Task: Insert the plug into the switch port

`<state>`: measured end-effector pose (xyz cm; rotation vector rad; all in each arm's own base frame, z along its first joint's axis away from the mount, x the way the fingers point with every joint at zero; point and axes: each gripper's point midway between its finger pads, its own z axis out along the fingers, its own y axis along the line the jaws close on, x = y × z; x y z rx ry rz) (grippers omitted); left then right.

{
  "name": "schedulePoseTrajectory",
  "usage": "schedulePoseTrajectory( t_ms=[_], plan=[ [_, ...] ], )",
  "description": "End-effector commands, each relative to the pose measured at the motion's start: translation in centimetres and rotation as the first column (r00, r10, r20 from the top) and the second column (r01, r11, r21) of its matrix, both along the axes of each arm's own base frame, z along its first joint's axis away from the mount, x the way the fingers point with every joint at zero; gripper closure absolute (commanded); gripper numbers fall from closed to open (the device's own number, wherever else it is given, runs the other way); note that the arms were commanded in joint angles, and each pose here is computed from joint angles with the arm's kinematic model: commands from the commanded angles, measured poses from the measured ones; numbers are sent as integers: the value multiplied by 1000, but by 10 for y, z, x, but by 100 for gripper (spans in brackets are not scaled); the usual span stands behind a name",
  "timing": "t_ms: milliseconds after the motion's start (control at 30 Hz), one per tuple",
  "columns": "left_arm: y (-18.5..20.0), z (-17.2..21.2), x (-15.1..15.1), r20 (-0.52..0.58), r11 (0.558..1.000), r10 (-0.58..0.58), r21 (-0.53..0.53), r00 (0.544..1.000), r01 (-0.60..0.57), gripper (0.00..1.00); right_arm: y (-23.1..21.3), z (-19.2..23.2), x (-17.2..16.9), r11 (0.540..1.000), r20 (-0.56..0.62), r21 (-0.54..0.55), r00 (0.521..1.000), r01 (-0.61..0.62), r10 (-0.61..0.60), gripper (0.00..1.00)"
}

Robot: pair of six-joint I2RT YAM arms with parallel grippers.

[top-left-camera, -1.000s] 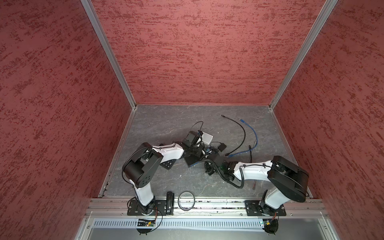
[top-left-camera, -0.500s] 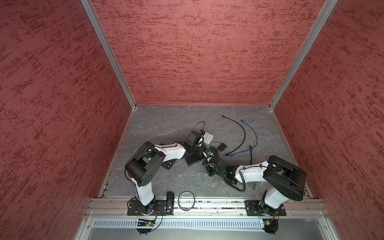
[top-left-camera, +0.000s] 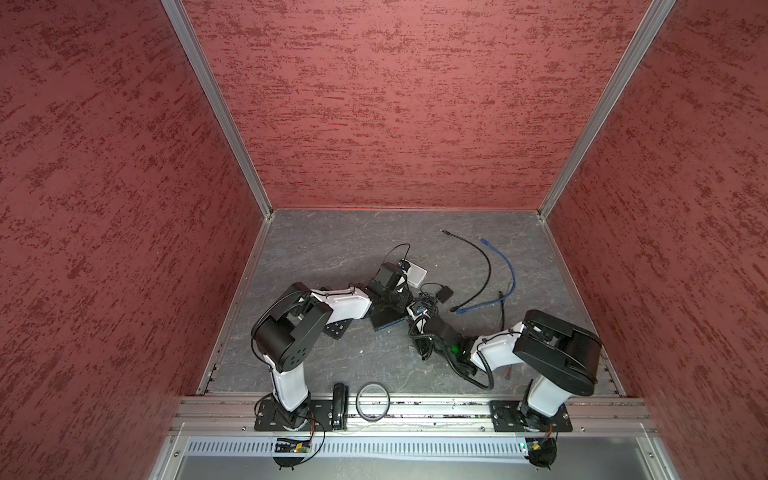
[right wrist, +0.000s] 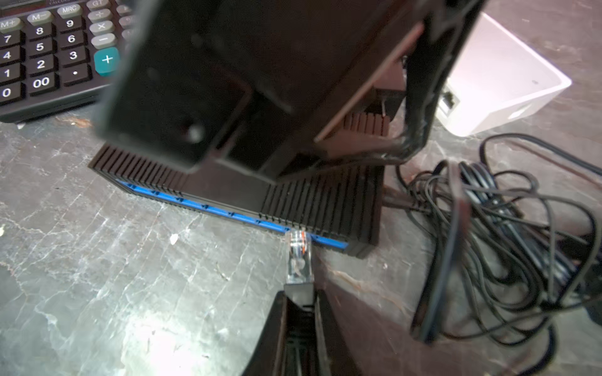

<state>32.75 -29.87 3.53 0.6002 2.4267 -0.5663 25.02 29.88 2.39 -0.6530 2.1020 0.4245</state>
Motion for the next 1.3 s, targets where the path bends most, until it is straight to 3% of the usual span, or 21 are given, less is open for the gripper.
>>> schedulePoseTrajectory(
  t_ms=[0,300,600,1000,1267],
  plan=[
    [-1,-64,-118,-423,984,-152,21,894,177,56,22,101,49,941,199,320,963,113,-184,92],
    [-3,-37,-89,-330,993,-119,-27,936,117,56,-9,79,47,946,169,233,948,226,-269,92],
    [-6,-4,-61,-247,990,-123,-100,961,101,55,-9,62,30,971,163,196,972,134,-167,92],
    [-8,12,-67,-174,975,-180,-163,968,152,54,6,55,20,982,180,188,982,16,-50,91],
    [-15,-6,-86,-232,966,-212,-195,949,168,54,23,60,19,977,220,200,975,-68,23,91]
  ],
)
